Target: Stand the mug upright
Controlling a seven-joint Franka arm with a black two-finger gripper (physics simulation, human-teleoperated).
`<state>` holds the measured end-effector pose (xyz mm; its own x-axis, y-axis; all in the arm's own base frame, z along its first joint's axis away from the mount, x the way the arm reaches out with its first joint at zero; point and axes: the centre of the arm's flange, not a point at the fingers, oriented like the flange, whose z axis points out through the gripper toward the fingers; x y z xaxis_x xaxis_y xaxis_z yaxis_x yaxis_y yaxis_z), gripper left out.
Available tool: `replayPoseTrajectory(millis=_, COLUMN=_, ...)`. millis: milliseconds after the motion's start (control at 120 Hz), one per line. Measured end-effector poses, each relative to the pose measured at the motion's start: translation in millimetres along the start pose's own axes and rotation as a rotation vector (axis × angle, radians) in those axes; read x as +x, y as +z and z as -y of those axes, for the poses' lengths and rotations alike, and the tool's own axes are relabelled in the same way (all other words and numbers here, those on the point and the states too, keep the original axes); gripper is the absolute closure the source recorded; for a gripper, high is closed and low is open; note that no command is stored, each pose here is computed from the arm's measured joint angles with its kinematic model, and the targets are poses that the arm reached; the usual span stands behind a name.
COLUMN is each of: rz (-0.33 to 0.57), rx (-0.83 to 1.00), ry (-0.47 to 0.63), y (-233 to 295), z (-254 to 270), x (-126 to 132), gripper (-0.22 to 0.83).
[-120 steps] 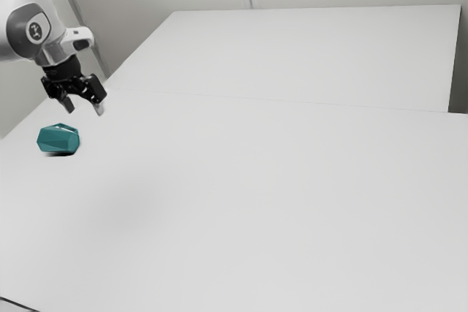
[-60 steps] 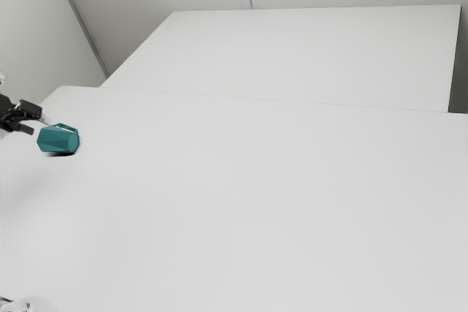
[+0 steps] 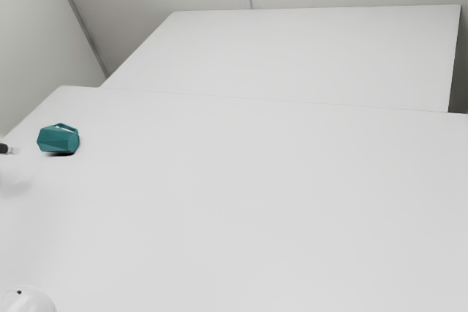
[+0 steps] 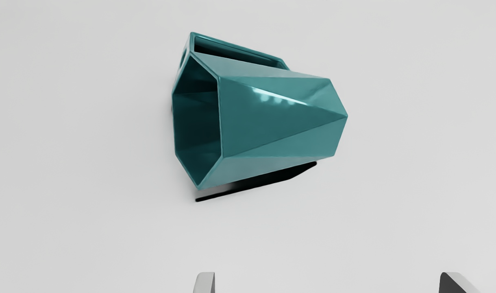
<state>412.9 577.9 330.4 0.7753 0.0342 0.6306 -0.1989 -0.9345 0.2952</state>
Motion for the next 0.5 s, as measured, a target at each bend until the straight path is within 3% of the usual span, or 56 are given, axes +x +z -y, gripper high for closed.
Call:
replayPoseTrajectory(millis=317, rz=-0.075, rx=0.009, ry=0.192, y=46.1, z=30.9, x=-8.1, gripper=0.01)
replayPoseTrajectory(millis=500, rz=-0.147, rx=0.047, ry=0.245, y=57.3, z=42.3, x=-4.0, gripper=0.01)
